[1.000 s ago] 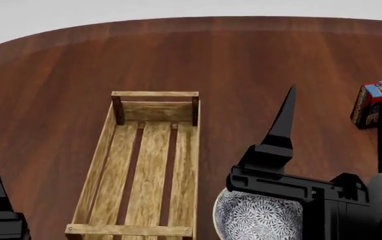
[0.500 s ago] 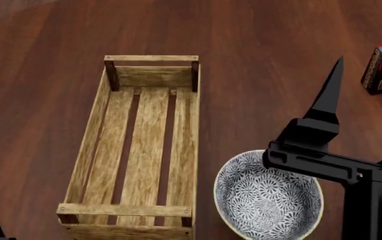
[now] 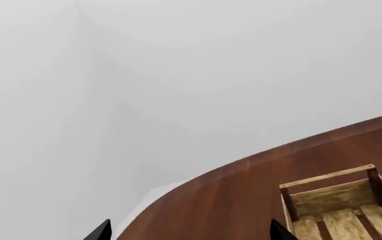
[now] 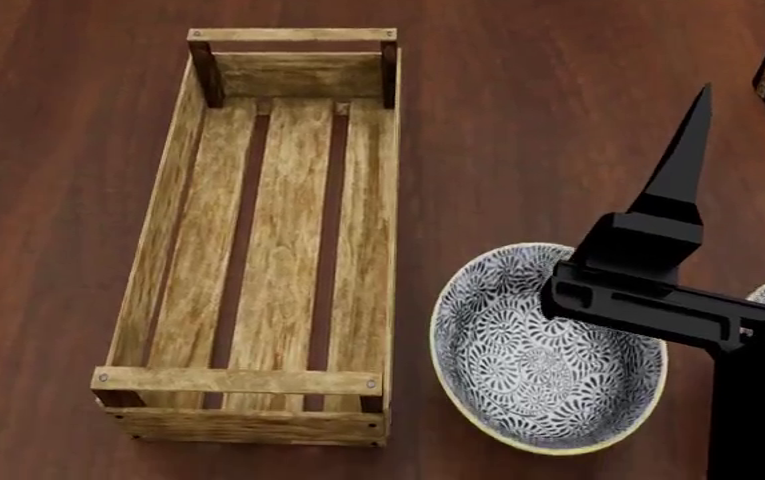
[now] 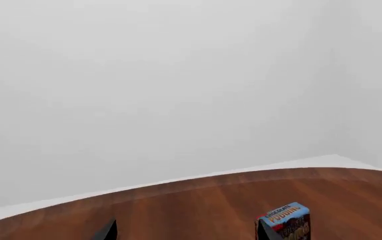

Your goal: Stack the left bowl on the right bowl and place them in the tray.

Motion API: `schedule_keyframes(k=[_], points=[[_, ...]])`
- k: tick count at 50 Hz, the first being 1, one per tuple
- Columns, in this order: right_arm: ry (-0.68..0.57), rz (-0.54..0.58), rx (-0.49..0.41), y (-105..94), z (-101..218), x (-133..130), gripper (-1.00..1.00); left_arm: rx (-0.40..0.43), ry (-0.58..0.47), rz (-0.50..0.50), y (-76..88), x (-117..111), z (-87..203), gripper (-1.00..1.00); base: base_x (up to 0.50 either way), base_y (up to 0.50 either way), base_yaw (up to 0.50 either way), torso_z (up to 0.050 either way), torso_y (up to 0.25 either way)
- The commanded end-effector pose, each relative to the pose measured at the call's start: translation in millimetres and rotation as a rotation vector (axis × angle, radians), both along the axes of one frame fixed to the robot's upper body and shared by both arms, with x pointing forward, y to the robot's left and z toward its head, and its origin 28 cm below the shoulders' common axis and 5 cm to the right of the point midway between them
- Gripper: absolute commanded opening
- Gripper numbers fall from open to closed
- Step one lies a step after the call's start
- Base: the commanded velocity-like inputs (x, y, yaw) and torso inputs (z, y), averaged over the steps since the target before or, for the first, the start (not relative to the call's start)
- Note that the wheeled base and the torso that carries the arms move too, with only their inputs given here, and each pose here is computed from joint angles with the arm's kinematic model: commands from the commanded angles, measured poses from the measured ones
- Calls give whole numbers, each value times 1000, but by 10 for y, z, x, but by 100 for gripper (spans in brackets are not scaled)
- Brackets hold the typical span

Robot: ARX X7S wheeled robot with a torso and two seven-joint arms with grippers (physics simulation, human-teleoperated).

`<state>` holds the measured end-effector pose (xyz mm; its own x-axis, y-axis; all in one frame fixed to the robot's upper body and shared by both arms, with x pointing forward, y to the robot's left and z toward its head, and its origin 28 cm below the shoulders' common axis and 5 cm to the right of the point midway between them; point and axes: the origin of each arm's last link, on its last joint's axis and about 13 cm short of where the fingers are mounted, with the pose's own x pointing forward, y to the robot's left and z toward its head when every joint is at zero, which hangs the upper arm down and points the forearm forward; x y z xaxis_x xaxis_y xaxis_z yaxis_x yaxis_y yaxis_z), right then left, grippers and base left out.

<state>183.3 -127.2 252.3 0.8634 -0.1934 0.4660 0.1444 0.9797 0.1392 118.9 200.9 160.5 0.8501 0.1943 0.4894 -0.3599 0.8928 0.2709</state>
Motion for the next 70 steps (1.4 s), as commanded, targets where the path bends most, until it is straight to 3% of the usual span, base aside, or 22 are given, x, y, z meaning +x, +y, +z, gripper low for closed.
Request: schedule_keyframes(k=[1,15,20,27,32,40,46,55,70], points=[[-8,9,-3,14,42,-22,100,5,-14,14,14,-123,-44,100,0,0,0,0,-164],[2,15,-15,22,38,-37,100,10,-43,18,33,-268,-70,100,-1,0,0,0,-162],[37,34,-49,-9,81,-37,100,8,-64,34,66,-452,-93,100,0,0,0,0,0],[78,94,-247,-127,298,-31,100,10,-90,47,96,-686,-82,100,0,0,0,0,0],[104,134,-354,-189,446,-42,100,9,-100,48,105,-696,-75,100,0,0,0,0,0],[199,211,-602,-234,747,1,100,5,-114,48,102,-698,-67,100,0,0,0,0,0],[267,221,-825,-69,862,-44,100,5,-118,47,112,-699,-63,100,0,0,0,0,0],[363,321,-966,-15,918,-6,100,1,-128,44,122,-702,-55,100,0,0,0,0,0],[515,424,-1220,-161,1052,177,100,-5,-129,48,139,-703,-53,100,0,0,0,0,0]])
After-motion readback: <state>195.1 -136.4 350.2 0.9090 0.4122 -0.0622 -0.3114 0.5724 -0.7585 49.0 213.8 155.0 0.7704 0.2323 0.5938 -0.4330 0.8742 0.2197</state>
